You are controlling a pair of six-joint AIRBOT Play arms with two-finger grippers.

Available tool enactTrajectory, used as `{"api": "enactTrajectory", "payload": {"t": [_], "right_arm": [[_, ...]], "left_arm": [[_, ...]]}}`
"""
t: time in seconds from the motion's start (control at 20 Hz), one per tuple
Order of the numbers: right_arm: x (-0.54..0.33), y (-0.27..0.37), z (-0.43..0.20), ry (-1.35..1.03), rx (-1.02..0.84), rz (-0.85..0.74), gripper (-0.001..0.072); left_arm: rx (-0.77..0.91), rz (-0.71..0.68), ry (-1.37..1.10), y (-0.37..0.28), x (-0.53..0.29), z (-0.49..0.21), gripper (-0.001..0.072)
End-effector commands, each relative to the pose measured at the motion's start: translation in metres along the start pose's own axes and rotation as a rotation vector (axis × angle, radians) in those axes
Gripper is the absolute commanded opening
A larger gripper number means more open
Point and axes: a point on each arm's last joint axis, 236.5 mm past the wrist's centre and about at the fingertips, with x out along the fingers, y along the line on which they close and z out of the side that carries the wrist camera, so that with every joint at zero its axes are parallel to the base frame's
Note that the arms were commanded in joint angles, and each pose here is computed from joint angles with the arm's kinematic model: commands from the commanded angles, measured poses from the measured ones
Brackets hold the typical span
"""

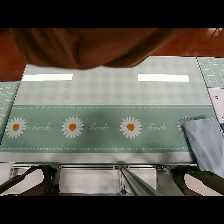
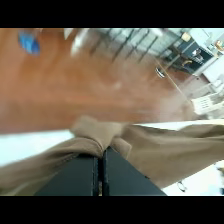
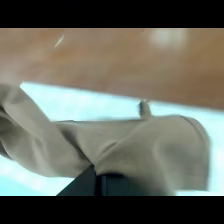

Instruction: Fold the shirts.

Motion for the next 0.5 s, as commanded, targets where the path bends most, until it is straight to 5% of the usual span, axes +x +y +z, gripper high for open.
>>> {"api": "enactTrajectory", "payload": {"t": [0.0,0.25,0.45], "right_arm": [[-0.102,0.001,0.013,-0.099,-0.131,-0.217,0.0027],[-0.205,-0.022,-0.019,-0.144,-0.113,-0.512,0.0027],[-0.205,-0.037,-0.081,-0.032,-0.03,-0.554,0.0027]], "left_arm": [[0.21,0.042,-0.089,-0.067,-0.056,0.036,0.0016],[0.364,0.337,-0.075,-0.076,-0.105,0.017,0.0016],[0.366,0.391,0.101,-0.061,-0.099,-0.051,0.0016]]}}
